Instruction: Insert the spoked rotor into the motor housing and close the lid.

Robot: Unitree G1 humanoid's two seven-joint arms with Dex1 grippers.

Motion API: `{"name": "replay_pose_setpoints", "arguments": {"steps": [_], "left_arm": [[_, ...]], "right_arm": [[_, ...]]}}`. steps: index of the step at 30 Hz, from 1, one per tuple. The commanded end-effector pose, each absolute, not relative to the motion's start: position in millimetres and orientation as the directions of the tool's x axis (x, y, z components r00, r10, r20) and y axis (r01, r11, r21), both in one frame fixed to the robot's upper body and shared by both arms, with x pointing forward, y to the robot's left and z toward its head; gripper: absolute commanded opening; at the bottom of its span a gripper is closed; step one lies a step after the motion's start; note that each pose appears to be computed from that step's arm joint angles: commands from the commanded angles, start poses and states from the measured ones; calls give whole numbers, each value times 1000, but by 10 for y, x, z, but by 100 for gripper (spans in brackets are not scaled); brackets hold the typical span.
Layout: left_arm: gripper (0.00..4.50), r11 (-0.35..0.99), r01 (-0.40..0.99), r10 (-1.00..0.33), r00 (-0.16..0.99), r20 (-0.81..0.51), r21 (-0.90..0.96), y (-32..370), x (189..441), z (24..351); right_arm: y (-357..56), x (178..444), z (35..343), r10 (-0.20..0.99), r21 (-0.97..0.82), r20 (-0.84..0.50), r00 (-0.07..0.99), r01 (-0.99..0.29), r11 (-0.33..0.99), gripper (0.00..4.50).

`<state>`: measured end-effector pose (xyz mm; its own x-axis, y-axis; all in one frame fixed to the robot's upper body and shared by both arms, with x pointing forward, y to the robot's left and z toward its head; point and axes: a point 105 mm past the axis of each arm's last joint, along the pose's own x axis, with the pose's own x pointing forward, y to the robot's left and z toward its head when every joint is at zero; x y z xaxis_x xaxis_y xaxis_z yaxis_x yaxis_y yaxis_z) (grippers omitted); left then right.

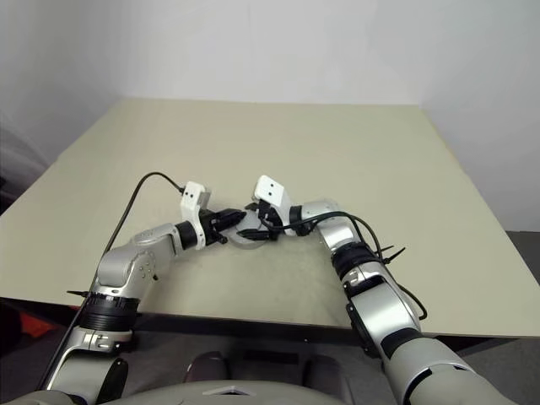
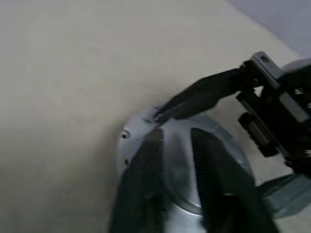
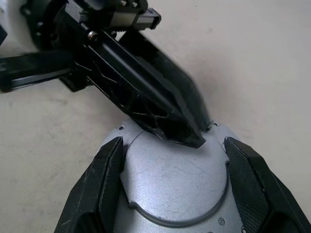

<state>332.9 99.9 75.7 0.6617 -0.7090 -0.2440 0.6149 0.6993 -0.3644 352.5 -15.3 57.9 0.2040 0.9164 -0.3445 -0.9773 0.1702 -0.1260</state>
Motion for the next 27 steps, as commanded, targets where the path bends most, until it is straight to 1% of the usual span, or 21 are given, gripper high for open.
{"name": "replay_pose_setpoints", "arguments": {"steps": [1,5,7,9,11,13,16,23,27], "left_arm": [[4,659,622,-734,654,-181,-424,969,3349,953],[4,703,534,-689,676,-261,-470,1033,3406,815],[4,723,491,-671,667,-324,-486,1052,3402,712],[4,732,477,-664,658,-354,-487,1054,3396,675],[4,748,438,-659,580,-479,-499,1034,3316,494],[4,740,417,-671,511,-538,-528,1020,3230,390],[4,734,399,-678,483,-555,-550,1028,3188,359],[4,690,406,-722,433,-539,-599,976,3107,378],[4,688,384,-723,430,-540,-616,975,3108,365]], "right_arm": [[-416,3401,73,828,-49,-526,193,-979,197,318],[-408,3407,84,830,-54,-521,197,-979,199,318],[-405,3411,91,831,-60,-519,200,-978,198,318],[-405,3414,95,831,-63,-518,201,-978,198,318],[-402,3421,109,832,-66,-515,203,-978,198,318],[-400,3430,125,833,-69,-513,206,-978,199,318],[-400,3435,138,835,-71,-510,209,-977,201,318],[-395,3441,152,835,-59,-508,211,-976,211,318],[-387,3452,170,835,-61,-506,215,-975,215,318]]}}
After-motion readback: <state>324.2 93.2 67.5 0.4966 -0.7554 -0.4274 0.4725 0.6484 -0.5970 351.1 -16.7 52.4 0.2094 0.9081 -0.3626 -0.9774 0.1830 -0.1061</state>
